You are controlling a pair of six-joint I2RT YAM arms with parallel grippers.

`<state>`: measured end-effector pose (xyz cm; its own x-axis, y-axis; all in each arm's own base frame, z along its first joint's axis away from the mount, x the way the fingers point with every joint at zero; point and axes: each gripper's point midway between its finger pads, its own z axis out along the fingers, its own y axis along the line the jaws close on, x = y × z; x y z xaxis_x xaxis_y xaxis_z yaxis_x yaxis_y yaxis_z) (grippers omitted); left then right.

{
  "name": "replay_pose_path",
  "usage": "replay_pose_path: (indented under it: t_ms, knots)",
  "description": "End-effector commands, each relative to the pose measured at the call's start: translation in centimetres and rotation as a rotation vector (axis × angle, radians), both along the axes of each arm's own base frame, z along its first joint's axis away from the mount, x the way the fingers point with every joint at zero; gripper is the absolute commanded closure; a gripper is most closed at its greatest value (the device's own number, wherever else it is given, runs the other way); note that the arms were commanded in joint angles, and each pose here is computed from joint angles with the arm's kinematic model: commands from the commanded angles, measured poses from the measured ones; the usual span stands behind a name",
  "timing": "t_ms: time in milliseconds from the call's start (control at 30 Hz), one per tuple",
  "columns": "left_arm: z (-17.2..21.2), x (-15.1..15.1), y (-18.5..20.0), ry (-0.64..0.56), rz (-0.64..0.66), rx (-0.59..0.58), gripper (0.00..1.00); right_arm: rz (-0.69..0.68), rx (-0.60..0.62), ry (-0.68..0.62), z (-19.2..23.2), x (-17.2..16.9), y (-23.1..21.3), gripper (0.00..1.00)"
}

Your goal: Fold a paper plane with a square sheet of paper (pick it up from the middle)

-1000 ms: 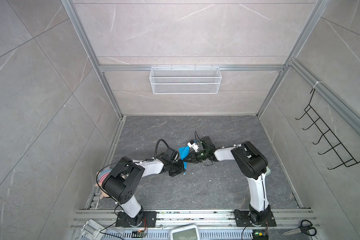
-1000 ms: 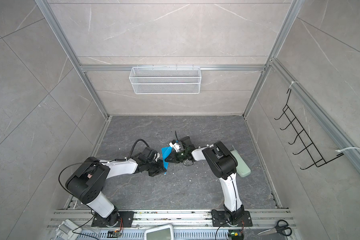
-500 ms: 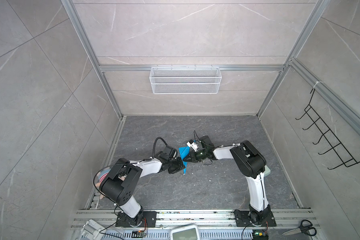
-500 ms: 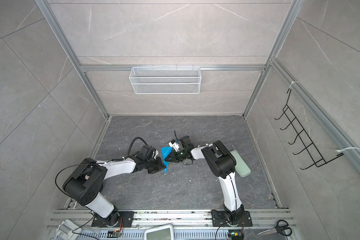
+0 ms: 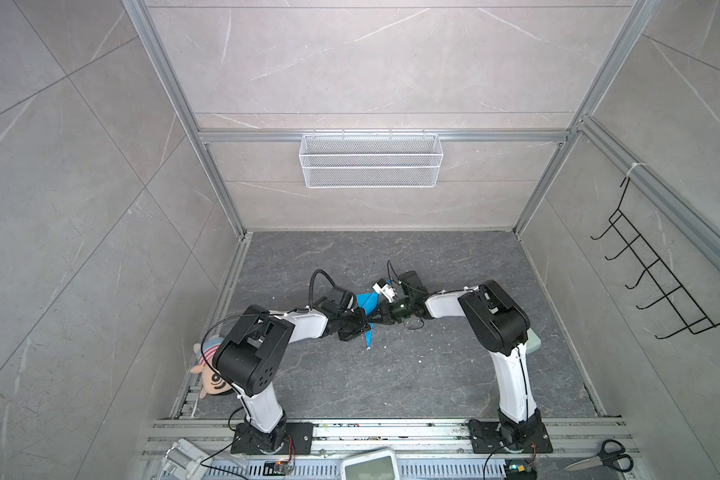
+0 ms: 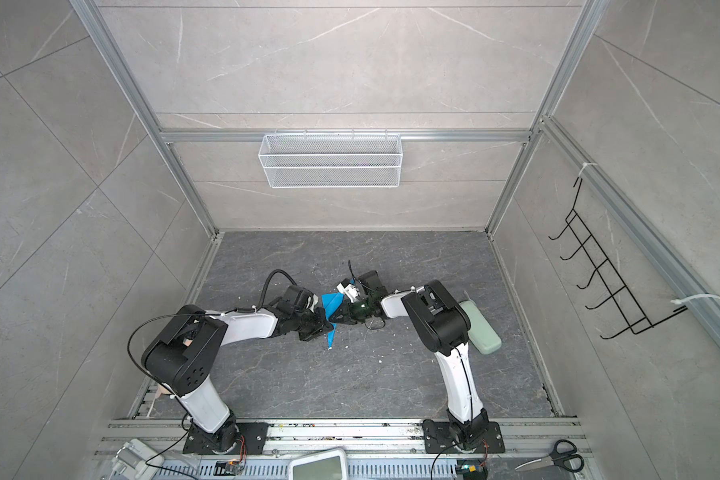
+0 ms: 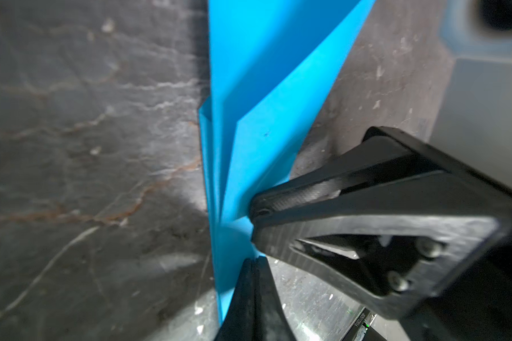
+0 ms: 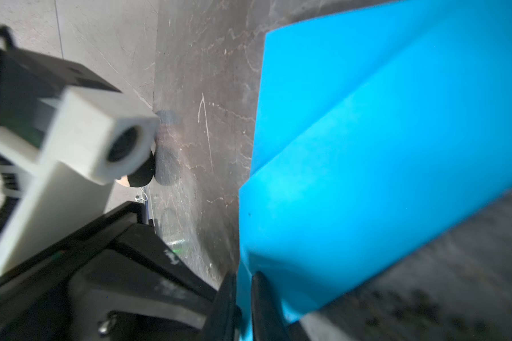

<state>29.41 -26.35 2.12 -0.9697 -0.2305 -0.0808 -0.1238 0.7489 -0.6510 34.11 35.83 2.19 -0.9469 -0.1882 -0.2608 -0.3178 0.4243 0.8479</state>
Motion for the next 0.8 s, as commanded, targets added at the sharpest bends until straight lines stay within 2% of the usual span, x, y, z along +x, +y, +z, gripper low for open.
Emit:
replay_pose_path:
  t_ms: [0, 200, 433, 767]
  knots:
    - [-1.0, -0.9, 0.7, 0.057, -0.003, 0.055, 1.00, -0.063, -0.014, 0.031, -1.5, 1.6, -1.0, 0.84]
    - [-2.0, -1.9, 2.3, 0.087, 0.005, 0.141, 1.00, -0.116, 0.007, 0.011, -0.9, 4.6, -2.2, 0.85]
    - [-2.0, -1.8, 2.0, 0.086, -0.005, 0.139, 1.00, -0.146, -0.015, 0.018, -1.7, 7.4, -2.5, 0.85]
    - [-1.6, -1.7, 2.0, 0.078, -0.012, 0.137, 1.00, -0.281, -0.096, 0.023, -2.9, 11.4, -4.7, 0.85]
